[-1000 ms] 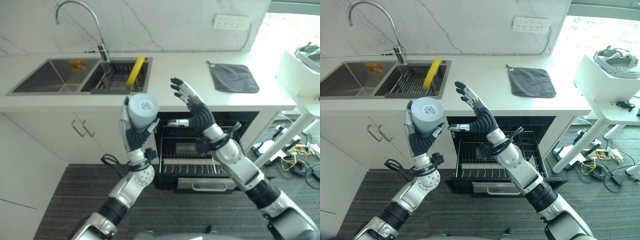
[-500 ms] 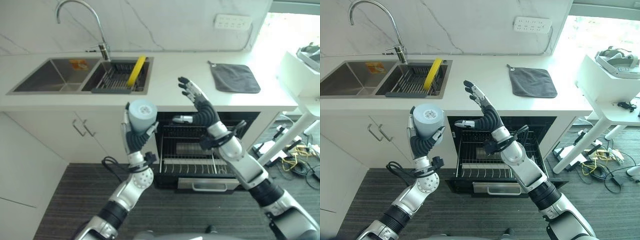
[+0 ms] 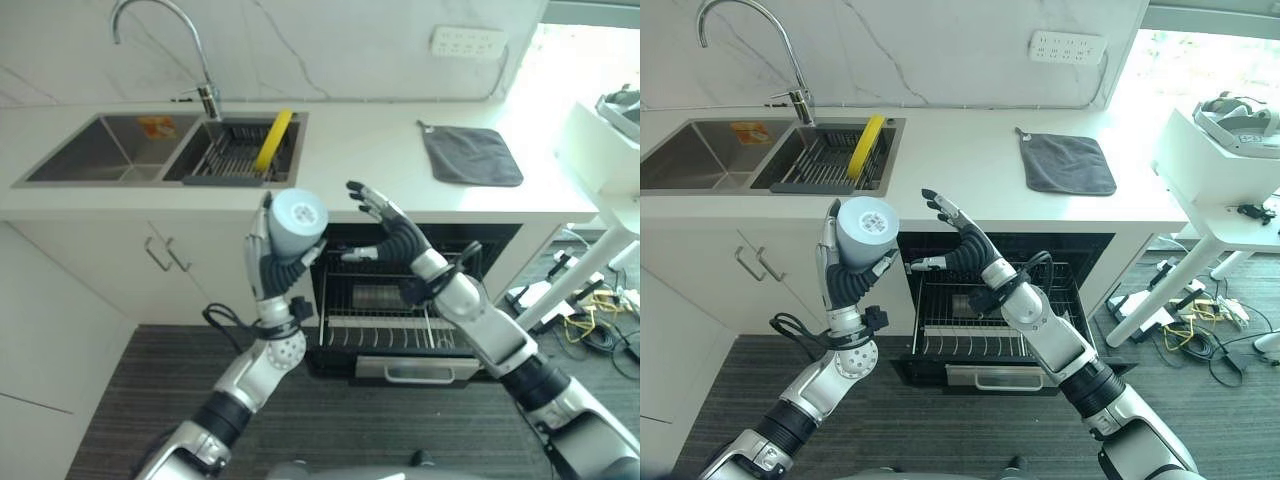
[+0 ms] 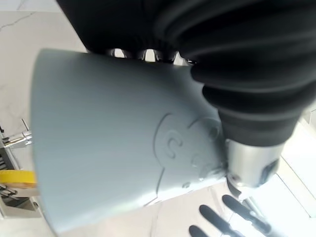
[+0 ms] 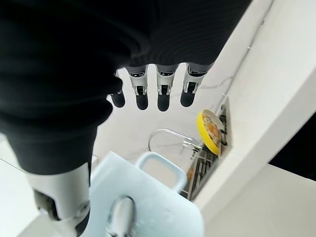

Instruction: Place the dishes in the dishwasher.

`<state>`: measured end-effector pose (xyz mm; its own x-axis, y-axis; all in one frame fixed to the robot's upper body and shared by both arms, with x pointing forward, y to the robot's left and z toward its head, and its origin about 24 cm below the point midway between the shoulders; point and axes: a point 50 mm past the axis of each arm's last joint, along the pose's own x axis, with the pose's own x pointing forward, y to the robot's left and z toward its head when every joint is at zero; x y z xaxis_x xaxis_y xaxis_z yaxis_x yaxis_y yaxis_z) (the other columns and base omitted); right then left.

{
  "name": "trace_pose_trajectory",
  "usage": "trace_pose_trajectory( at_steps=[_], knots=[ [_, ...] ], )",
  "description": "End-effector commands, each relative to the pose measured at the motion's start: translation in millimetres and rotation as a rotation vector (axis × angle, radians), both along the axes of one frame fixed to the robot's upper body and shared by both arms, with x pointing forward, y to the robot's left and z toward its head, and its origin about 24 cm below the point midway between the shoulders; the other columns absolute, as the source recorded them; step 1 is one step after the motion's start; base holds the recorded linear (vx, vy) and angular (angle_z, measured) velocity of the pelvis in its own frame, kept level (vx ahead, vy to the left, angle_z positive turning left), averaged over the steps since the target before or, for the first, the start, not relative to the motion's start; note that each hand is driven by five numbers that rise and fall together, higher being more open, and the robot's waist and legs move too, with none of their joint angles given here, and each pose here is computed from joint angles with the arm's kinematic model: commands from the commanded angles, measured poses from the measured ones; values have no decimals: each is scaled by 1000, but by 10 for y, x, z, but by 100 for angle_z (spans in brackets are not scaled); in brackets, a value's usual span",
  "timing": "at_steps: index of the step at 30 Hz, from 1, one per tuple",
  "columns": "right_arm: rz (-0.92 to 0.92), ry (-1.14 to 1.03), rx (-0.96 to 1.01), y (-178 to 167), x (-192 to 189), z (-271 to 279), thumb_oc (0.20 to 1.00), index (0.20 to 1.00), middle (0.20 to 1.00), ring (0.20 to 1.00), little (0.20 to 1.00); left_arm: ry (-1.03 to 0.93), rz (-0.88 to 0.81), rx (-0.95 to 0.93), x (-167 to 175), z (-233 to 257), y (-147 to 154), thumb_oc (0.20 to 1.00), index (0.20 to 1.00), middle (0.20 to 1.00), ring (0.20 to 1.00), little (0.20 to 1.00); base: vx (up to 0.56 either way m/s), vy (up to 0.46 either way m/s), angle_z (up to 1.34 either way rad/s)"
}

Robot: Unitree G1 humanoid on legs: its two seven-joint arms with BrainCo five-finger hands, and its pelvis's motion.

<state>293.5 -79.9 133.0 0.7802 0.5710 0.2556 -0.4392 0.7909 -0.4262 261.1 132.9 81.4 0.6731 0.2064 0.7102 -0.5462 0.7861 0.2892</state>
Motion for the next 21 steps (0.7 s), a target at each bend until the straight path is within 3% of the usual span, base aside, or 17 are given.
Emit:
trace_pose_trajectory(
  at_steps=[1,21],
  knots=[
    [70,-176,-12,151,49,406,1000,1000,1000,1000,1000,-160,-77,118,85,273,-146,200,200,200,200,200,0,0,0],
    [114,-255,33,212,3,618,1000,1000,1000,1000,1000,-87,-112,290,117,92,-188,200,200,200,200,200,-1,2,0]
  ],
)
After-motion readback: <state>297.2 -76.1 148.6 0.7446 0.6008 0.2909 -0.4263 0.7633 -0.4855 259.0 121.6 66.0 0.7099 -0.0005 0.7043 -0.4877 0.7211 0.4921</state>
